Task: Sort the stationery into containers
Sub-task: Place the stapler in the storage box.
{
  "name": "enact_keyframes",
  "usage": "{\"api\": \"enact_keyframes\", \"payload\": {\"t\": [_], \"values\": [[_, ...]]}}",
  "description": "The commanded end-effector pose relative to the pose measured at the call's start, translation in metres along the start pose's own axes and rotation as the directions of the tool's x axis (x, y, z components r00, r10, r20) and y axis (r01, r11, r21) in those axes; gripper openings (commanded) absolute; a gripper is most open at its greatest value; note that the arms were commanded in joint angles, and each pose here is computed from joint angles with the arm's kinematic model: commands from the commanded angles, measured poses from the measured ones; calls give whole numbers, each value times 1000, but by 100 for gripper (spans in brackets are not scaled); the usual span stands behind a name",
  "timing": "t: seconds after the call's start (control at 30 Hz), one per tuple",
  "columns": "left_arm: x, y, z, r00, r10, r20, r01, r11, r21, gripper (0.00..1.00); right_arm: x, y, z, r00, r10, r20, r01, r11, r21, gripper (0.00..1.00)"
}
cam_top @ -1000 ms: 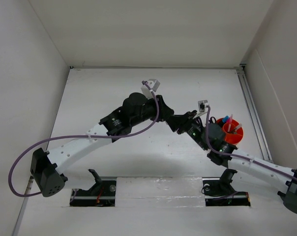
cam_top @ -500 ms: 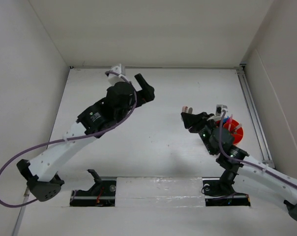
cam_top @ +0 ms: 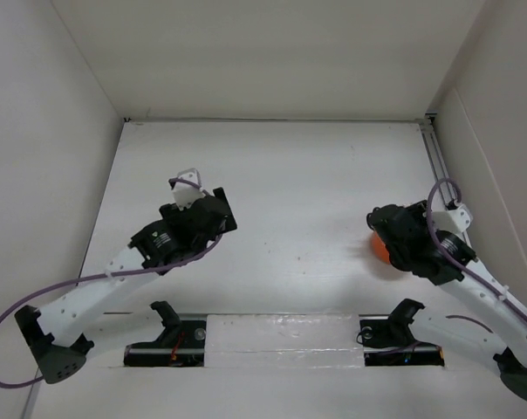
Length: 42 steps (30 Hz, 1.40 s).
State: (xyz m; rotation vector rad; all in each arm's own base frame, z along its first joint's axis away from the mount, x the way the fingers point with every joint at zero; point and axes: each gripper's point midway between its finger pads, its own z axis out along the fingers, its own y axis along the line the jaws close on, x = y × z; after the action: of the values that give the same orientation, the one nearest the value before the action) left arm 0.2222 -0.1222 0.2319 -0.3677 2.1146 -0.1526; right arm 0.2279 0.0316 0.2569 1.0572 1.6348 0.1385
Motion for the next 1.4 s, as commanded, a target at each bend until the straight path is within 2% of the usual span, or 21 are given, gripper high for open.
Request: {"api": "enact_keyframes", "payload": {"t": [0.0,0.1,0.2,0.33,0.47,0.53,0.6,0.73,1.03,1.37], "values": [[20,-8,16,993,107,-50,-106,994,10,100,-27,-50,1,995,-36,90,18,982,189,0],[24,-10,21,989,134,-65,-135,991,-5,100,-40,-63,1,994,2,107,-28,971,239,0],[23,-15,17,990,125,-62,-122,992,42,100,-47,-82,3,990,28,135,-68,953,296,0],[21,-12,13,992,115,-45,-112,992,60,100,-54,-89,1,985,66,161,-114,944,310,0],[19,-11,11,993,109,-40,-107,992,65,100,-46,-91,4,990,62,129,-103,933,343,0],[17,-11,9,994,102,-34,-100,992,71,100,-34,-82,8,987,134,83,-155,929,337,0],[17,-12,7,995,95,-37,-92,992,86,100,-20,-80,14,987,152,45,-158,930,331,0],[18,-15,6,994,104,-37,-100,989,114,100,-10,-89,19,963,254,85,-268,900,343,0],[19,-21,4,993,112,-44,-105,984,146,100,7,-126,24,966,231,115,-258,843,473,0],[20,-22,4,992,116,-44,-108,981,158,100,24,-120,42,963,249,104,-269,853,447,0]]}}
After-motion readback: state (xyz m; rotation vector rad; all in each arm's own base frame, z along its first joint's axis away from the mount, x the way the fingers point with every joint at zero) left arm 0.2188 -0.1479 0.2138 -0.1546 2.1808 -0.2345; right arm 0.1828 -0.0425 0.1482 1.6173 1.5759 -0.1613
